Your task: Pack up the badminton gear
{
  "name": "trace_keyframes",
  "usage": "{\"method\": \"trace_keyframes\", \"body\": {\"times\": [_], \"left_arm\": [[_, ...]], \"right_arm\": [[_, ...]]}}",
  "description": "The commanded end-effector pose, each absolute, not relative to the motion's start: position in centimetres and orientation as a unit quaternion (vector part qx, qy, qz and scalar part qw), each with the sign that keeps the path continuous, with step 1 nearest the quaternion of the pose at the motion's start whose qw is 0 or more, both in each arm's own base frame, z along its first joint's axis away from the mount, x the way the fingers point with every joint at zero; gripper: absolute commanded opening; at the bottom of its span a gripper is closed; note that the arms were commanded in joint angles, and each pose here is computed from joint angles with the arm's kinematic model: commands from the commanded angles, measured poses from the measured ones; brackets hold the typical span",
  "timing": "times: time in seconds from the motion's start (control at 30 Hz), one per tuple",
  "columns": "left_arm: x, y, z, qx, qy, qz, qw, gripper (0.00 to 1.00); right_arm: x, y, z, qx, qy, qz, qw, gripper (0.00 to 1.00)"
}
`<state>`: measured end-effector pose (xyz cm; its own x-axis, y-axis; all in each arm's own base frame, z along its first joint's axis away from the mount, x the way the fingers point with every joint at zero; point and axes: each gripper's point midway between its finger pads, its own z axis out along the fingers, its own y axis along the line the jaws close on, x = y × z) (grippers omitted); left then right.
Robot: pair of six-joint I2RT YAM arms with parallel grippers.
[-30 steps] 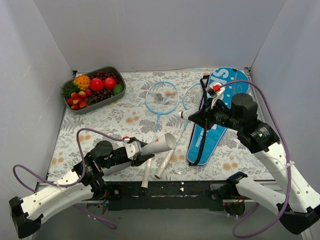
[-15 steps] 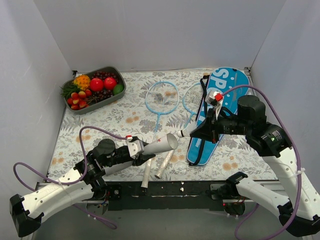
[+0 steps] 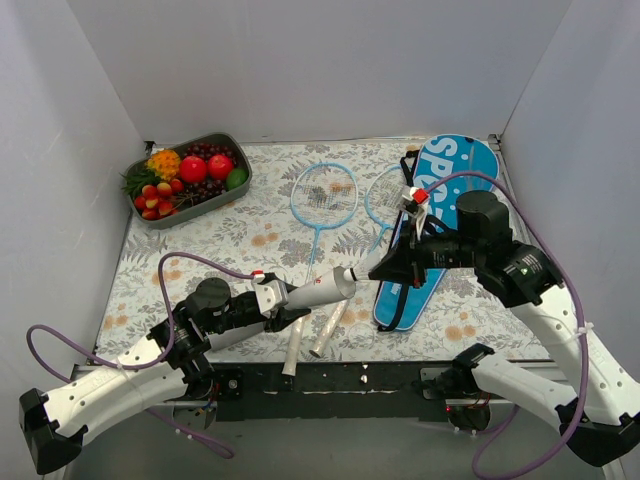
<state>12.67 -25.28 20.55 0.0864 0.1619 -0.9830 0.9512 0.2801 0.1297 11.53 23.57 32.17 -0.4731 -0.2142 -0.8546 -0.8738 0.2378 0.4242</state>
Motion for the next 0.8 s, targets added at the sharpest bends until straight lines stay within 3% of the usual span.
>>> {"method": "trace_keyframes", "body": {"times": [0.0, 0.53, 0.77], "left_arm": [[12.6, -25.2, 22.0, 0.477, 0.567, -0.358, 0.568, 0.0], [12.5, -25.0, 22.3, 0.476, 0.561, -0.358, 0.575, 0.0], [12.4, -25.1, 22.4, 0.477, 0.559, -0.361, 0.574, 0.0]], "right_arm": [[11.6, 24.9, 33.0, -0.399, 0.685, 0.496, 0.353, 0.01], [10.7, 30.2, 27.9, -0.428, 0.695, 0.501, 0.287, 0.01], [9.9, 32.7, 26.8, -0.44, 0.66, 0.553, 0.255, 0.01]]}}
